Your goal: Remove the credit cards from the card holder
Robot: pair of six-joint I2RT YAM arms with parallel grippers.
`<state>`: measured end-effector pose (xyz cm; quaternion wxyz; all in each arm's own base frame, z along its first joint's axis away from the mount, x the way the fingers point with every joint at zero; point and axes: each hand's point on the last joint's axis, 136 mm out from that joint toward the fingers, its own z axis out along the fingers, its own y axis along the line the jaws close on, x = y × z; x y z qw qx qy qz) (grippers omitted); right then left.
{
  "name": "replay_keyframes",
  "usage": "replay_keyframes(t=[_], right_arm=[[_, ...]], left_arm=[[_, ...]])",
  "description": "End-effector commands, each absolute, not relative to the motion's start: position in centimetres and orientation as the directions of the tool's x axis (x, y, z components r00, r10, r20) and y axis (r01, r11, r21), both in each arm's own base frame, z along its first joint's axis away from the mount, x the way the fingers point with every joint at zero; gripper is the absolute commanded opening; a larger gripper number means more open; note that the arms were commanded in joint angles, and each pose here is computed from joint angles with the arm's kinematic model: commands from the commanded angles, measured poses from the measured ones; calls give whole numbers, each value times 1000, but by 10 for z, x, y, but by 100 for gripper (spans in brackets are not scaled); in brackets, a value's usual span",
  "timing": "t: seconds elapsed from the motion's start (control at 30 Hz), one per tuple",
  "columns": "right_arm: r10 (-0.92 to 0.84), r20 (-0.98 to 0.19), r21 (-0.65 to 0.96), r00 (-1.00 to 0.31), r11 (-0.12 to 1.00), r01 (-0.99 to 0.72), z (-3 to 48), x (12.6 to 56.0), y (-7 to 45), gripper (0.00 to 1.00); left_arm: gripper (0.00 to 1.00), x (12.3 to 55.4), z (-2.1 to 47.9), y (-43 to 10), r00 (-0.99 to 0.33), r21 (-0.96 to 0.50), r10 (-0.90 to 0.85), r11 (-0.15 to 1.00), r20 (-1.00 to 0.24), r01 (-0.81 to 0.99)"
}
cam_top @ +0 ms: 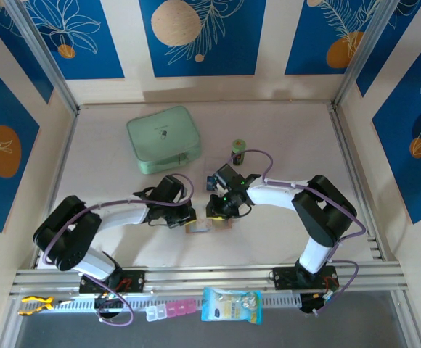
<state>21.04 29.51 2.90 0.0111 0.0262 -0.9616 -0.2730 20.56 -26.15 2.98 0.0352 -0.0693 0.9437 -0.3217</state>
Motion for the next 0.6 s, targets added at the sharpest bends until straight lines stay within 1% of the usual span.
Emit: replay_keyframes(t=[0.0,0.43,0.57], right_arm=[[-58,48,548,-997,836,-22,24,204,296,23],[-54,59,584,-997,812,-10,25,203,299,23],[-50,64,606,-997,796,-1,27,203,300,20]], left_arm=[[1,198,16,-254,-992,-558,-127,823,-3,-104],[1,197,12,-252,-992,-548,-128,829,5,-110],[1,196,12,-252,-992,-547,-128,830,6,-110]])
